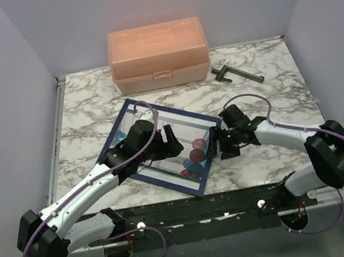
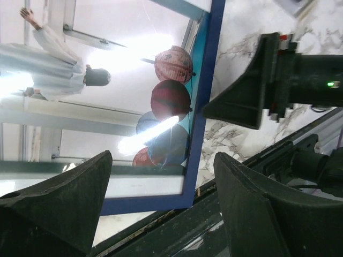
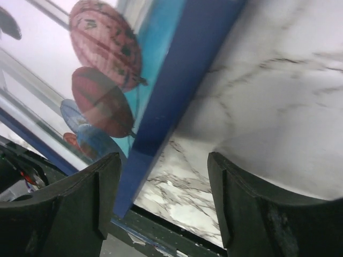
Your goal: Put the photo into the frame
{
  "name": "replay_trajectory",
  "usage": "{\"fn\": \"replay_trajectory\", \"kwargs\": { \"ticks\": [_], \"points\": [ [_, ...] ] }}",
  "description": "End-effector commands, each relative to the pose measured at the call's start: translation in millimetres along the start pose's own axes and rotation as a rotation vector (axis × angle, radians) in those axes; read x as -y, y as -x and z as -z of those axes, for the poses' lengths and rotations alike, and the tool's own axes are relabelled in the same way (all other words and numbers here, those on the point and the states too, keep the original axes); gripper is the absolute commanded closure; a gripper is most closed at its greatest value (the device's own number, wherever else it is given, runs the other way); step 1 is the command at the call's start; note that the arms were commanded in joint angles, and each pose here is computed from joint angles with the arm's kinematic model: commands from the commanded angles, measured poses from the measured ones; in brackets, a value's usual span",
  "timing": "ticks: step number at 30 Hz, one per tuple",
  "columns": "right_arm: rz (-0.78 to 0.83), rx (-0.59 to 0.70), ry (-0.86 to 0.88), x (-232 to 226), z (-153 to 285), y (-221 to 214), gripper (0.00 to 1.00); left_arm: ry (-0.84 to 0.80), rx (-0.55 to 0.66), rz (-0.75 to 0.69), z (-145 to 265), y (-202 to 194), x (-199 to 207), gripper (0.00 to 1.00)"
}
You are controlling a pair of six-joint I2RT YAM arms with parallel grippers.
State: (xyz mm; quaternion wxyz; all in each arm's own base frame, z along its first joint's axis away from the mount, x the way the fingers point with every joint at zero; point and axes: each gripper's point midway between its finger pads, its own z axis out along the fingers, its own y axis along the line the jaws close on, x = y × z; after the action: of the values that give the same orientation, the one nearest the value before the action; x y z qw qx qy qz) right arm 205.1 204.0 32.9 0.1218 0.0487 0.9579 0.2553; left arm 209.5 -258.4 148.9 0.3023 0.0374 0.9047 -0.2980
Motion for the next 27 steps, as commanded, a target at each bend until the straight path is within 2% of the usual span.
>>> {"fn": "replay_trajectory", "kwargs": {
  "ticks": [1, 4, 7, 10, 13, 20, 27],
  "points": [
    [0.043, -0.002, -0.072, -7, -15, 5, 0.33, -0.015, 0.027, -0.014, 27, 3, -6, 0.21],
    [0.065, -0.022, -0.163, 3, -23, 6, 0.46, 0.007, 0.032, -0.021, 36, 3, -12, 0.21],
    [0.097, -0.018, -0.261, 17, -26, 11, 0.47, 0.015, 0.028, -0.033, 41, 1, -17, 0.21],
    [0.134, -0.003, -0.309, 24, -24, 17, 0.64, 0.027, 0.022, -0.032, 41, -2, -22, 0.21],
    [0.164, 0.02, -0.358, 31, -20, 23, 0.72, 0.034, 0.015, -0.029, 39, -5, -26, 0.21],
    [0.261, 0.082, -0.474, 45, -8, 46, 0.99, 0.071, 0.01, -0.027, 39, -9, -41, 0.21],
    [0.354, 0.179, -0.537, 43, 12, 75, 0.99, 0.168, 0.034, 0.055, 42, -10, -80, 0.21]
  ]
}}
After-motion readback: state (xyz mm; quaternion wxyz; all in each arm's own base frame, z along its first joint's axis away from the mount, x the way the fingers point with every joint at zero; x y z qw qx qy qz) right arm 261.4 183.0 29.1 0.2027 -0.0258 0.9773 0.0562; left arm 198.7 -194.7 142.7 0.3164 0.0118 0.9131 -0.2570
